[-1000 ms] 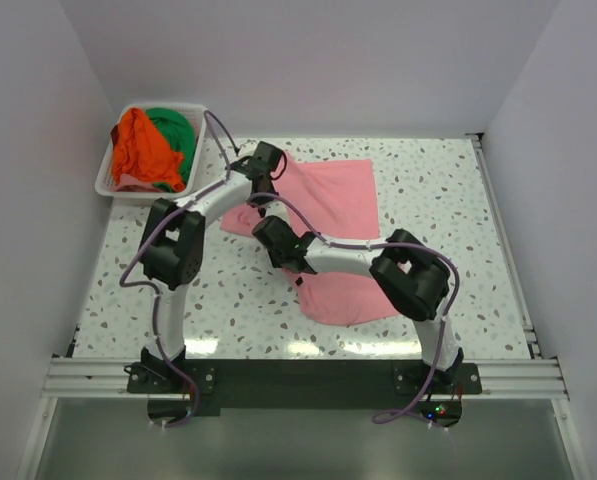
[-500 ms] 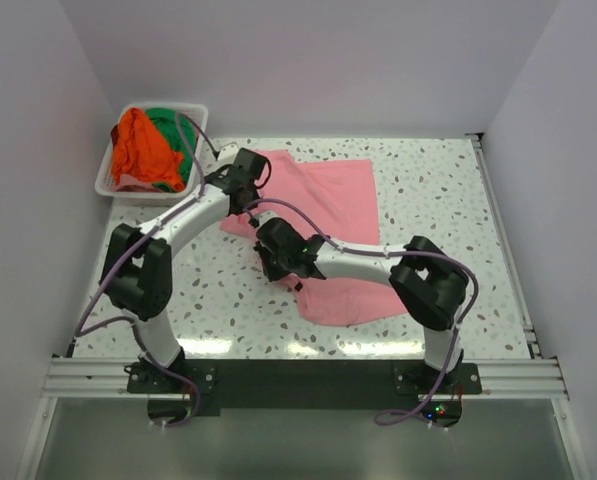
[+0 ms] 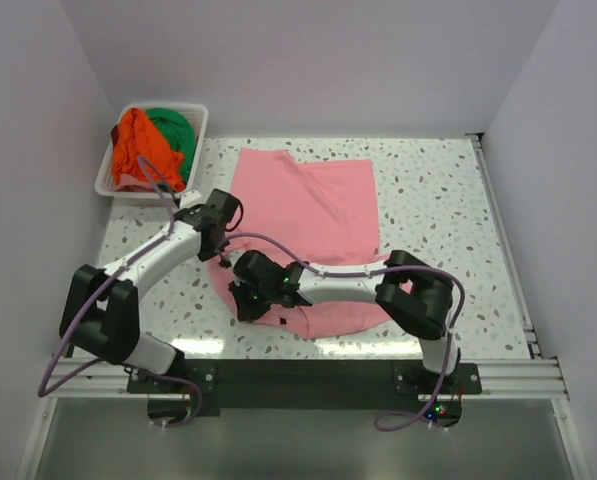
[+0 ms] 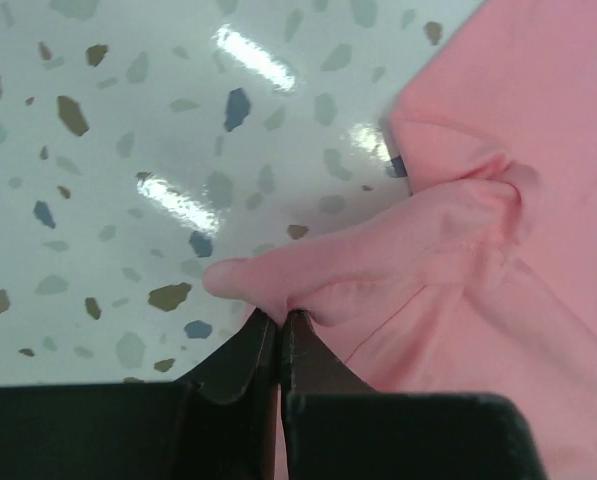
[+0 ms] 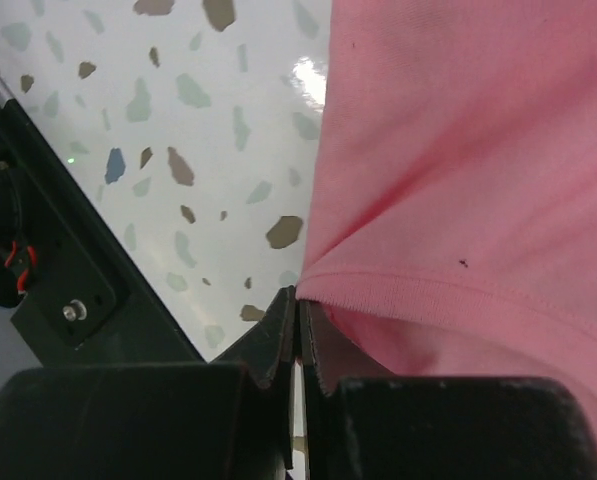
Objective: Fold and stack the t-shirts
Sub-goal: Flatten the tshirt out
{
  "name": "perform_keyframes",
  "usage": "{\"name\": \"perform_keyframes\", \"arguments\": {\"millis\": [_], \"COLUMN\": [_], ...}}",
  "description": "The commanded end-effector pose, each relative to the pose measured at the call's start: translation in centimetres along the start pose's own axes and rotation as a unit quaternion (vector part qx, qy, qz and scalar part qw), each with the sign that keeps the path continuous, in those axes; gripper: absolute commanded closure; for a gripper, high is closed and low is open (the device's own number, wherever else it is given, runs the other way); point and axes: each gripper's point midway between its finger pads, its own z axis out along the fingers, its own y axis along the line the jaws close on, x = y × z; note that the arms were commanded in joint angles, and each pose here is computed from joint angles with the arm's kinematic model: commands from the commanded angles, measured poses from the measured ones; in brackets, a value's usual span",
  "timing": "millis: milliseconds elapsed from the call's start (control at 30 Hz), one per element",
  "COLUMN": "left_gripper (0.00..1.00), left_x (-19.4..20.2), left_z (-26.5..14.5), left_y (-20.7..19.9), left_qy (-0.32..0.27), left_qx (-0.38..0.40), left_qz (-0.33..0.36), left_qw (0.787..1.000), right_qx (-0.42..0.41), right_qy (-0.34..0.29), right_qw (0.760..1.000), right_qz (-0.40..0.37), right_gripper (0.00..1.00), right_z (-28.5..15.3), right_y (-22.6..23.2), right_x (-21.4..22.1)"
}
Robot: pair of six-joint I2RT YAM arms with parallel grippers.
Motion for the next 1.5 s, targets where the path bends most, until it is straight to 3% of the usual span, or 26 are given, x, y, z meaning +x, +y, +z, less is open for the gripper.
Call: {"name": "perform_keyframes", "arguments": {"millis": [0,133,200,233,267,300,400,433,467,500,533,700,833,1033,1233,1467], "left_gripper": [1.0,1.0,0.91,0.82,0.6,0.51,0.3,0.24,0.1,0.05,0.03,0.0,0.0,0.0,0.0,0.0], "left_x": [0.8,1.8,2.2,2.4,2.2,2.2,1.4,1.1,0.7,0.5,0.2,0.0,0.0,2.4,4.0,3.1], "left_z": [-0.4,0.3,0.3,0.5,0.3,0.3,-0.4,-0.7,-1.1,-1.4,-1.7,-2.0,-2.8,-2.8,0.1,3.7], "left_y": [3.9,6.6,7.6,8.5,8.8,9.1,9.8,9.9,10.0,10.0,9.9,5.9,0.3,-6.0,-8.6,-7.1], "left_qy": [-0.005,0.01,0.015,0.016,0.013,0.011,-0.002,-0.006,-0.013,-0.015,-0.016,0.007,0.008,0.039,0.062,0.043], "left_qx": [-0.049,-0.085,-0.1,-0.111,-0.11,-0.112,-0.108,-0.107,-0.103,-0.101,-0.096,0.01,0.119,0.175,0.181,0.082], "left_qz": [-0.019,-0.026,-0.031,-0.035,-0.042,-0.046,-0.067,-0.071,-0.078,-0.081,-0.083,-0.053,-0.028,0.036,0.053,0.078], "left_qw": [0.999,0.996,0.994,0.993,0.993,0.993,0.992,0.992,0.992,0.991,0.992,0.999,0.993,0.983,0.98,0.993], "right_qx": [-0.054,-0.056,-0.057,-0.065,-0.072,-0.08,-0.12,-0.124,-0.123,-0.125,-0.122,-0.037,0.033,0.145,0.177,0.199], "right_qy": [-0.059,-0.043,-0.035,-0.03,-0.026,-0.024,-0.017,-0.016,-0.014,-0.018,-0.018,-0.059,-0.074,-0.078,-0.061,-0.018], "right_qw": [0.995,0.996,0.997,0.997,0.996,0.996,0.993,0.992,0.992,0.992,0.992,0.997,0.996,0.981,0.971,0.964], "right_qz": [0.051,0.052,0.049,0.043,0.039,0.034,0.005,-0.009,-0.015,-0.02,-0.026,-0.026,0.045,0.098,0.151,0.177], "right_gripper": [1.0,0.97,0.92,0.87,0.82,0.77,0.54,0.39,0.23,0.05,0.01,0.01,0.01,0.01,0.01,0.01], "right_z": [0.4,1.0,1.2,1.2,1.1,1.0,-0.1,-0.5,-0.8,-1.6,-2.0,-5.5,-7.8,-10.5,-11.5,-11.2], "right_y": [3.1,3.8,4.0,4.6,5.0,5.4,7.4,7.8,7.8,8.0,7.9,5.1,-1.2,-10.2,-14.1,-15.6], "right_x": [-4.5,-3.5,-2.8,-2.4,-2.2,-1.9,-1.3,-1.1,-0.8,-1.0,-1.1,-2.9,-4.0,-0.7,3.1,7.7]}}
